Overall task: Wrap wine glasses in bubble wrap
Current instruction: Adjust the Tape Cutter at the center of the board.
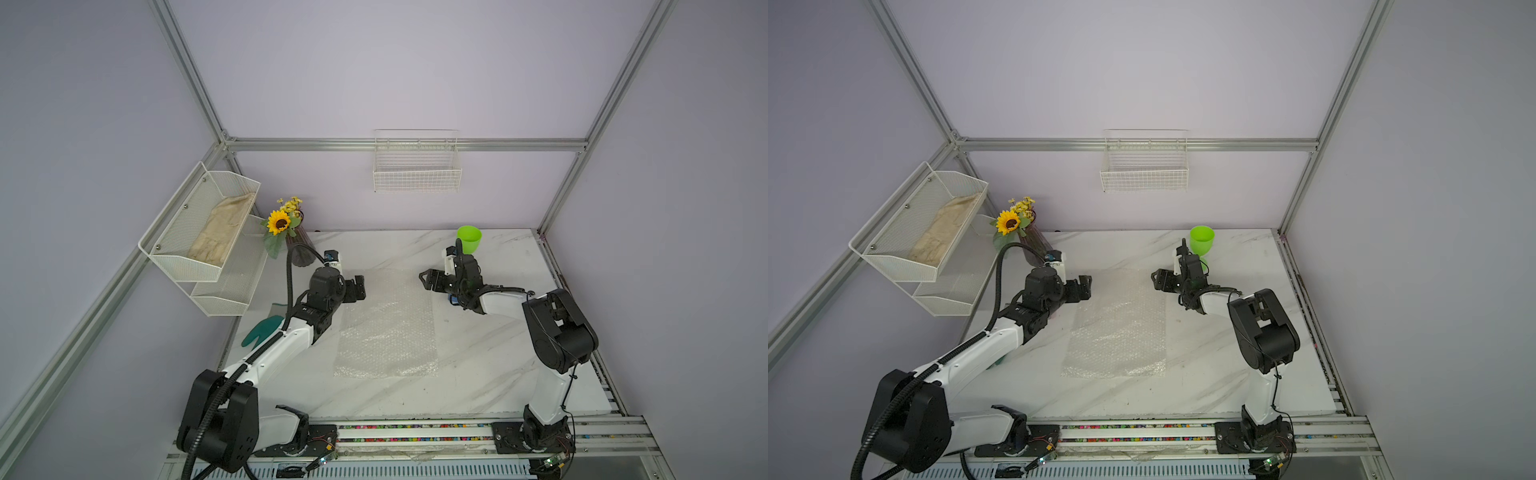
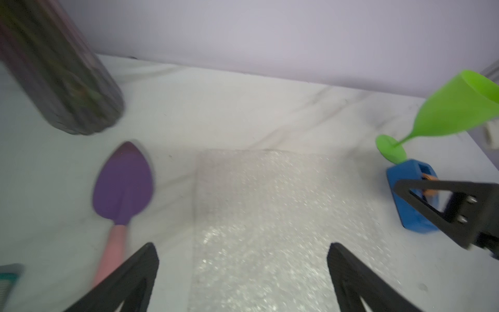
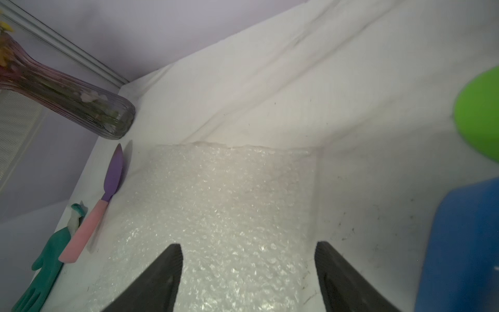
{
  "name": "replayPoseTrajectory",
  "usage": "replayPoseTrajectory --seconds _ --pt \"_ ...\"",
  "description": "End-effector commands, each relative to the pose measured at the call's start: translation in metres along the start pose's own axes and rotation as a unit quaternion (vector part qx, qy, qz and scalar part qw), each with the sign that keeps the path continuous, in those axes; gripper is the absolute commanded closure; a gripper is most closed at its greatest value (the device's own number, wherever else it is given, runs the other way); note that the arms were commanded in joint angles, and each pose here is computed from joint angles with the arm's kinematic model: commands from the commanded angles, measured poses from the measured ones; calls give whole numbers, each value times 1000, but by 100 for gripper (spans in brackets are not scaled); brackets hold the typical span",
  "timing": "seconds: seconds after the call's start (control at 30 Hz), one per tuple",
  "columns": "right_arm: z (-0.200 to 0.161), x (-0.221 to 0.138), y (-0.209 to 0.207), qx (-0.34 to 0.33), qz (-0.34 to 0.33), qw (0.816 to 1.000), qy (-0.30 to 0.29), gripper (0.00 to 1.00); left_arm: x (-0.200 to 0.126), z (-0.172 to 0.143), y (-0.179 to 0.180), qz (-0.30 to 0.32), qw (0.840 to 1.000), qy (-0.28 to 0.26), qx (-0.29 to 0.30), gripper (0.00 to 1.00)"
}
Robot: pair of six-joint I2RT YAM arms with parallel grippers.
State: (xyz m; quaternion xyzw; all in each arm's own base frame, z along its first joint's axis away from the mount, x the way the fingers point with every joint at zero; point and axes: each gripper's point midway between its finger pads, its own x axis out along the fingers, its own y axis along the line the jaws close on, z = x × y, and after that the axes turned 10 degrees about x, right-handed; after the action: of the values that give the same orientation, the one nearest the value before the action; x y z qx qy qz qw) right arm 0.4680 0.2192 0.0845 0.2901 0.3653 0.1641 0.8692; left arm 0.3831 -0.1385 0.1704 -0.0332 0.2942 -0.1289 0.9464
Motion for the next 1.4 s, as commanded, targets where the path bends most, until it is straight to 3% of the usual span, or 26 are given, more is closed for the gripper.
replayPoseTrajectory --seconds 0.0,0.13,0.3,0.37,0.53,0.7,0.83,0.93,1.1,1.37 --pt "-2 -1 -18 29 -43 999 11 20 -2 -36 -77 -144 983 112 -35 3" --pt "3 -17 -47 33 -128 991 -13 21 -6 -85 -120 -195 959 206 -17 3" --pt "16 -28 -60 17 -191 981 -30 21 -20 -138 -120 -187 932 308 -32 5" --pt "20 -22 -47 6 -174 984 -27 21 -28 -158 -111 -171 923 341 -41 6" --pt "12 18 24 -49 -11 998 37 21 -46 -193 -90 -127 908 396 -44 7" --pt "-8 56 63 -85 71 988 107 21 -55 -197 -88 -124 902 411 -45 7" --pt "-22 75 49 -81 49 985 141 21 -60 -204 -84 -118 897 422 -47 7" --pt "-31 75 34 -72 18 985 155 22 -60 -209 -69 -81 893 441 -35 7" --pt "-46 47 10 -63 -43 982 171 22 -50 -208 -52 -54 891 449 -28 7" --pt "-85 -37 -37 -39 -148 969 191 22 -16 -185 -17 -27 894 448 -5 7"
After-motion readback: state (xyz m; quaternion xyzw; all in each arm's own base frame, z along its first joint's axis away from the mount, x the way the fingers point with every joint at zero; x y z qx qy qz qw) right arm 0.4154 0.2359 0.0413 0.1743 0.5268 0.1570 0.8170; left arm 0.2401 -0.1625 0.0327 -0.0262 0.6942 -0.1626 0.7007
